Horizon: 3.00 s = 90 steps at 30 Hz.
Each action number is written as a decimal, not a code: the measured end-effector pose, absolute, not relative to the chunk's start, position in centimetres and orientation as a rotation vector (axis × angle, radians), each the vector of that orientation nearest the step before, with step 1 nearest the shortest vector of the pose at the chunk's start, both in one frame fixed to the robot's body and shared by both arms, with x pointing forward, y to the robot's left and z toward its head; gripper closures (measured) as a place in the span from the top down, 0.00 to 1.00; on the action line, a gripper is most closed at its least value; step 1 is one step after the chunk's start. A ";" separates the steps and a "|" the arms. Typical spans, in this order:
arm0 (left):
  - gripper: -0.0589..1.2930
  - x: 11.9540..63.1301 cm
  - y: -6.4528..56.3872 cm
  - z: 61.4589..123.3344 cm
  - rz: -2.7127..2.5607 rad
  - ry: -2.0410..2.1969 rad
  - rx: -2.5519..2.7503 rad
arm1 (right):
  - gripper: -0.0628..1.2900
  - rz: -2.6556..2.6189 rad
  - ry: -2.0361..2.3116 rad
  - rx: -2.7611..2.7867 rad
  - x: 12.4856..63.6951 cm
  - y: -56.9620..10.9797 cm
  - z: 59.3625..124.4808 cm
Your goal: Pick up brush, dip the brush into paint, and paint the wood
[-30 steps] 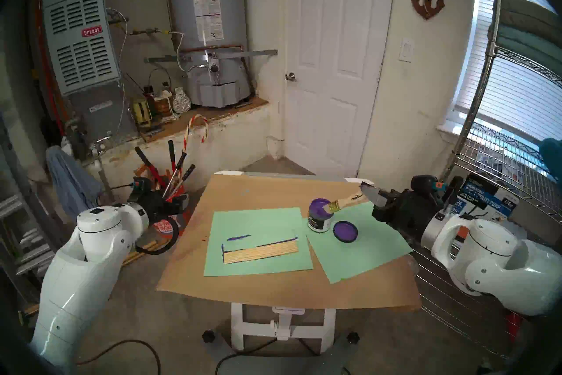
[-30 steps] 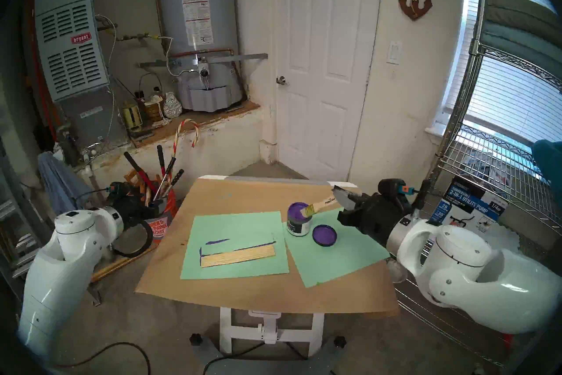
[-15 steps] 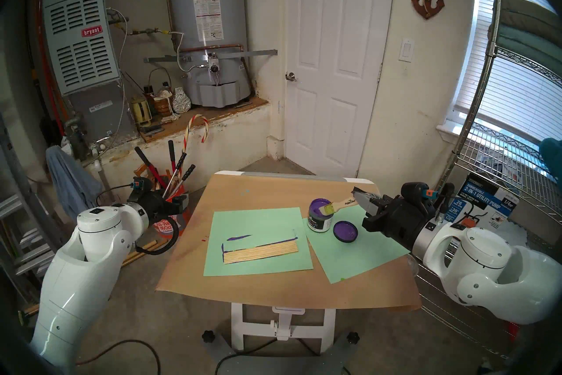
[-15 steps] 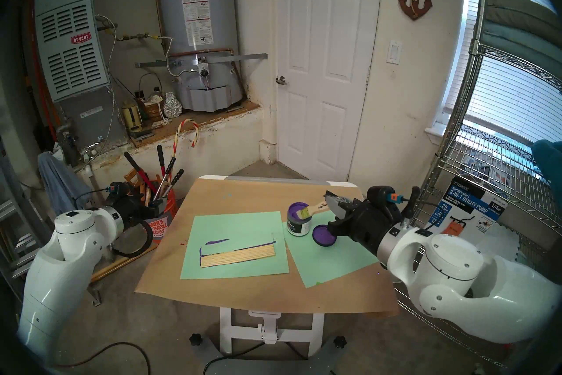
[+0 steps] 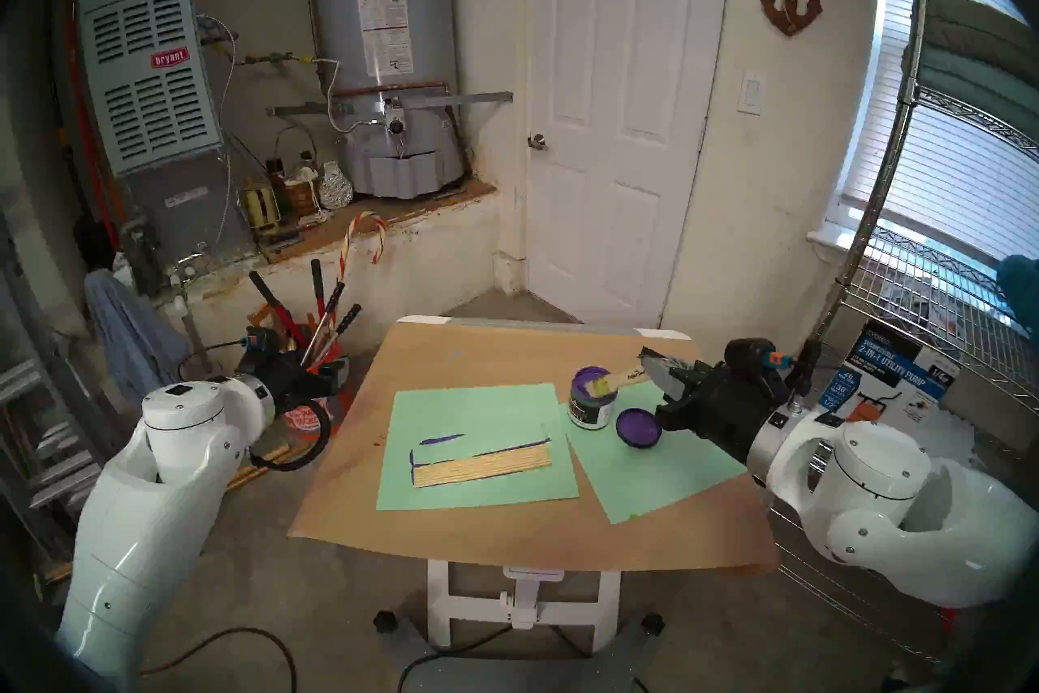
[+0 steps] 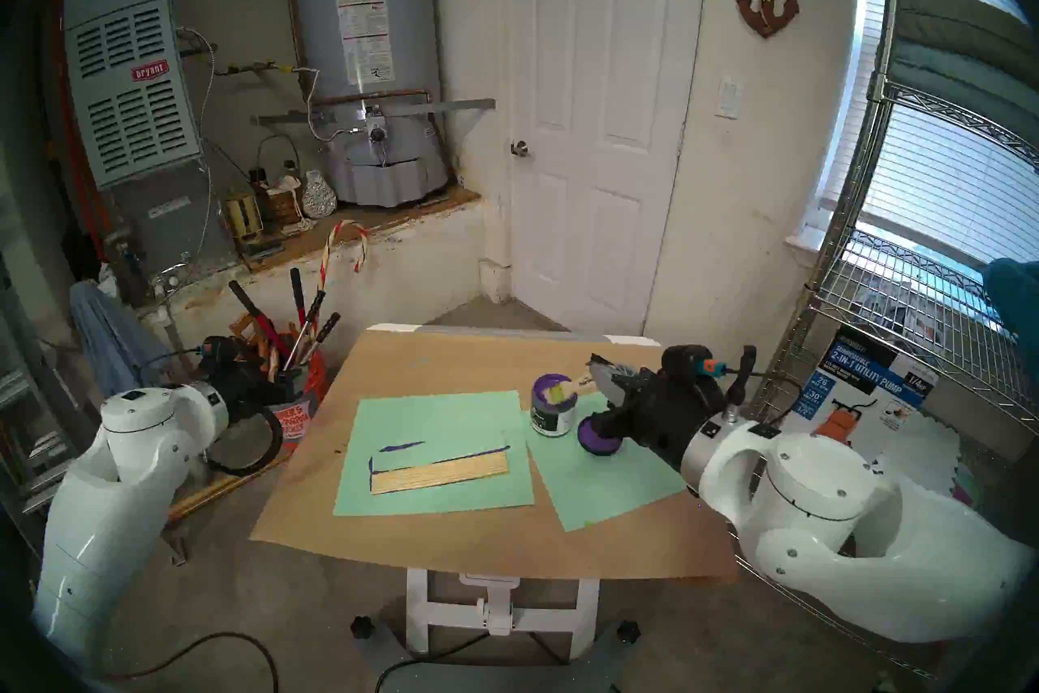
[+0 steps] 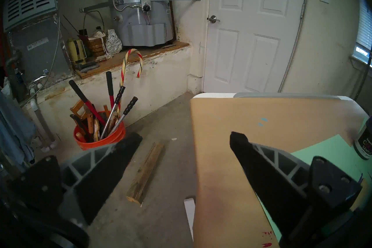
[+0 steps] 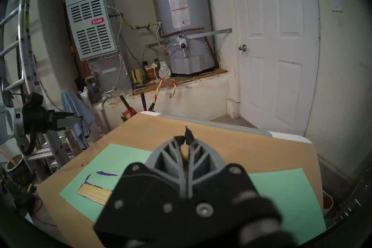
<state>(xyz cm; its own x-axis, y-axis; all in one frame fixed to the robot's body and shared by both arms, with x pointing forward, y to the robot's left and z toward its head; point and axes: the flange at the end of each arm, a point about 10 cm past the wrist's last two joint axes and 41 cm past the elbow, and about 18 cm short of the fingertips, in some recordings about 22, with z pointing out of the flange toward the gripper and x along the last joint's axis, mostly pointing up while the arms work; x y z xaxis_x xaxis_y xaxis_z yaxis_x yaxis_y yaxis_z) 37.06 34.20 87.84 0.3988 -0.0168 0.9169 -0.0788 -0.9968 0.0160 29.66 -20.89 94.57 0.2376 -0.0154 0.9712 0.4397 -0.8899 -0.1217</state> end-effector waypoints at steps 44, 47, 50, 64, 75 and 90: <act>0.97 37.1 34.2 87.8 1.690 -0.088 2.579 | 0.03 -1.677 -0.166 -2.085 29.4 -23.8 96.2; 0.97 37.1 34.2 87.8 1.690 -0.088 2.579 | 0.03 -1.672 -0.155 -2.084 29.3 -23.9 96.1; 0.97 37.1 34.2 87.8 1.690 -0.088 2.579 | 0.03 -1.668 -0.148 -2.082 29.3 -23.8 96.0; 0.97 37.1 34.2 87.8 1.690 -0.088 2.579 | 0.03 -1.641 -0.139 -2.078 29.0 -23.2 95.2; 0.97 37.1 34.2 87.8 1.690 -0.088 2.579 | 0.03 -1.613 -0.100 -2.053 29.5 -22.7 95.0; 0.97 37.1 34.2 87.8 1.690 -0.088 2.579 | 0.03 -1.609 -0.072 -2.038 30.4 -22.6 95.3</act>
